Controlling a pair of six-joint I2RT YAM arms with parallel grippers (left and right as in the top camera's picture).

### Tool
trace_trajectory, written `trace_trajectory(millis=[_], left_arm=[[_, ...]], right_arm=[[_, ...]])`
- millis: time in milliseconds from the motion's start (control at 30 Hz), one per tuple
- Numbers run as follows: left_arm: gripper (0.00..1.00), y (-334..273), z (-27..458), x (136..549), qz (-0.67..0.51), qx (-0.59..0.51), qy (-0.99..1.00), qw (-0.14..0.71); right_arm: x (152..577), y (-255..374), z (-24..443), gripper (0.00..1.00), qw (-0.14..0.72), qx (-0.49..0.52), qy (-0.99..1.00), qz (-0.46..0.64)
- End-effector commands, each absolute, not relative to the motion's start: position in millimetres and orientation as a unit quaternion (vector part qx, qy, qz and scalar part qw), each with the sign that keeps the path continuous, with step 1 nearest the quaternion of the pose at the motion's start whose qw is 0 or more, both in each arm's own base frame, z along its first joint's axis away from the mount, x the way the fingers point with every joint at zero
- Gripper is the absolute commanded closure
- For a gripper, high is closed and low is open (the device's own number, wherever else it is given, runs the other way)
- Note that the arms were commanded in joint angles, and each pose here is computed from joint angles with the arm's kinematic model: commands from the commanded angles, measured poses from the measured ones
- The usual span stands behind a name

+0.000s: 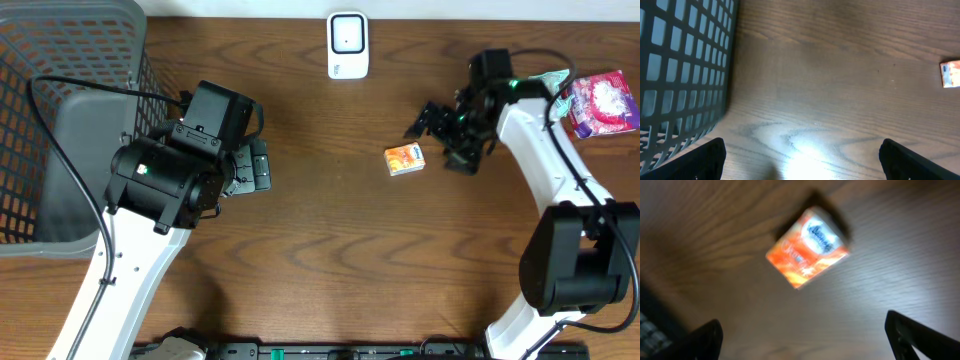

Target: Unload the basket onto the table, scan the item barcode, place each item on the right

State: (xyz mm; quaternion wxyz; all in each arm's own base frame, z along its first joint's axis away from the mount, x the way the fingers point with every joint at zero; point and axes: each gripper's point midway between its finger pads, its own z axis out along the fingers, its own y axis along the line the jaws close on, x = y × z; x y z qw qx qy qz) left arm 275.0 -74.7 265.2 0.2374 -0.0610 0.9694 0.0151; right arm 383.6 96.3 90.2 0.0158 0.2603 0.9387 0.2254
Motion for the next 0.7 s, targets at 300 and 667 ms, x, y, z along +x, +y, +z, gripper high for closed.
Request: trace_trajectory(millis=[300,667], left_arm=[[0.02,-73,268,275,0.014,-0.064,0.968,0.241],[0.02,-73,268,275,0.014,-0.064,0.968,0.241]], right_arm=[[372,107,34,0.26,-0.019,0.428,0.863,0.269],[378,101,5,0.40,0.030,0.456,0.848,0.269]])
